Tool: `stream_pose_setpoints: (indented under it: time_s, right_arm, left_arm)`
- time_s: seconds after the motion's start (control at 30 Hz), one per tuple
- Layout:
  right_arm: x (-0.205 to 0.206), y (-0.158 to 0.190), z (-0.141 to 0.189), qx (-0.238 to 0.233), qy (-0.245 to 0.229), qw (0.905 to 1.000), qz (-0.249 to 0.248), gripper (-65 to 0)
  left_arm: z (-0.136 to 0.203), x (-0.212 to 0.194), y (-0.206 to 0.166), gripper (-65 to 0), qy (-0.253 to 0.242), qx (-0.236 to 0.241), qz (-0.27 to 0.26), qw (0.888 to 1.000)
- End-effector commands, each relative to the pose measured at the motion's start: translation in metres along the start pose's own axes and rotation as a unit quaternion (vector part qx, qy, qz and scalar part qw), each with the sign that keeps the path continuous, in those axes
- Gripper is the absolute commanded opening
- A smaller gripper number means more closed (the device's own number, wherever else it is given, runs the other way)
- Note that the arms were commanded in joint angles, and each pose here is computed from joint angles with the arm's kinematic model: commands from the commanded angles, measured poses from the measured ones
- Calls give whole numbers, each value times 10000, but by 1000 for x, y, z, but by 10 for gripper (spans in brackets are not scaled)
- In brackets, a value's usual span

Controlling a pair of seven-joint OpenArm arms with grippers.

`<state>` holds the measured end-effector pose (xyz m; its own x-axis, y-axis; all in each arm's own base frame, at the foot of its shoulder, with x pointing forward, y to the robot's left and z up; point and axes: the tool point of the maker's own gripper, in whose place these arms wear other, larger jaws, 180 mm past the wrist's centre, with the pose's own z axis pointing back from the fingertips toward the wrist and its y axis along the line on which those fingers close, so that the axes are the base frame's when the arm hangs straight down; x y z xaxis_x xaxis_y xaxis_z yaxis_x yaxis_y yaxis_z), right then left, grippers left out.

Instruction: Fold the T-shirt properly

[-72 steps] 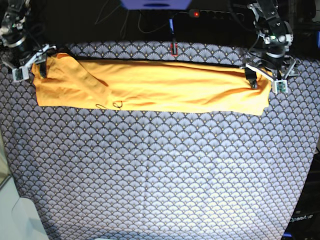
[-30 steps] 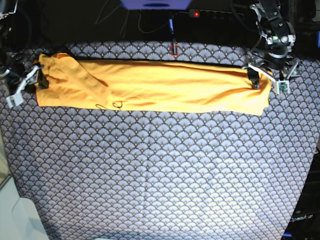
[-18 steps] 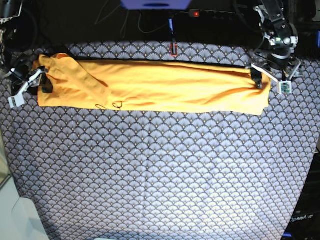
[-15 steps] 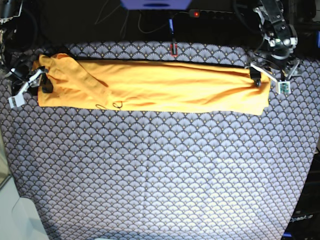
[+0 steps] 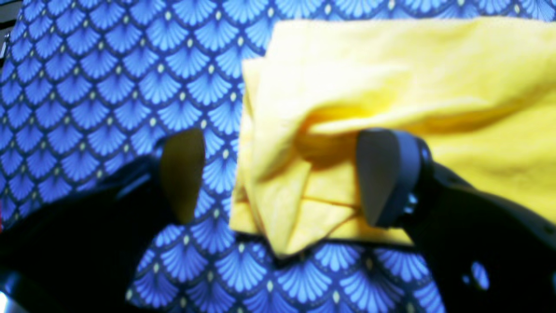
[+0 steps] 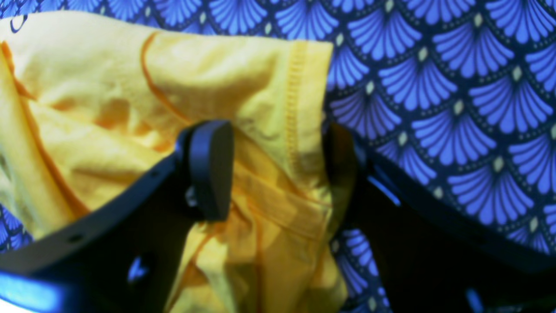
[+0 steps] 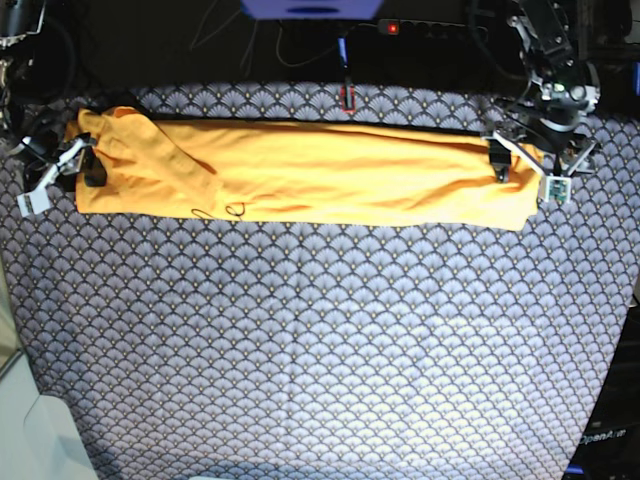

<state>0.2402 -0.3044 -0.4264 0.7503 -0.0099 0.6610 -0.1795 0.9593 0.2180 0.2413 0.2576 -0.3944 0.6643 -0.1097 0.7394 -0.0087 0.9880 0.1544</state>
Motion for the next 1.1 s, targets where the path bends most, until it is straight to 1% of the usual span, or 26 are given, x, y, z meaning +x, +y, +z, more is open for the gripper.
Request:
stream_pose_setpoints:
  time_s: [0.0,0.1,0.17,0.27,0.43,0.63,0.97,1.0,1.03,1.07]
  right_arm:
    - [-16,-5,2,-93,436,9989,127,-299]
    - [-16,-4,2,-87,440,9989,129,-299]
    - [-16,-4,2,-87,440,9989,129,-299]
    - [-16,-4,2,-87,440,9989,129,-299]
    - [-16,-4,2,-86,436,9989,135,-299]
    - [-15,-6,3,-100,433,9989,155,-299]
    - [-8,-6,1,-101,375,9991,174,-299]
    - [-8,-6,1,-101,375,9991,174,-299]
    - [-8,-6,1,-101,375,9991,174,-299]
    - [-8,-6,1,-101,375,9991,174,-299]
  left_arm:
    - [3,11,8,-118,-207,101,22,9997]
    - [3,9,17,-118,-184,215,118,9995]
    - [0,18,21,-118,-288,263,143,9991]
    - [-2,17,27,-118,-276,324,224,9988]
    - [-19,13,24,-118,-164,216,382,9989]
    - [-30,-11,14,-118,140,52,552,9984]
    - [-33,-25,5,-123,307,-62,670,9973]
    - [-33,-26,3,-135,314,-78,693,9971]
    - [-33,-27,1,-169,324,-91,711,9969]
    - [-32,-29,0,-227,341,-97,718,9968]
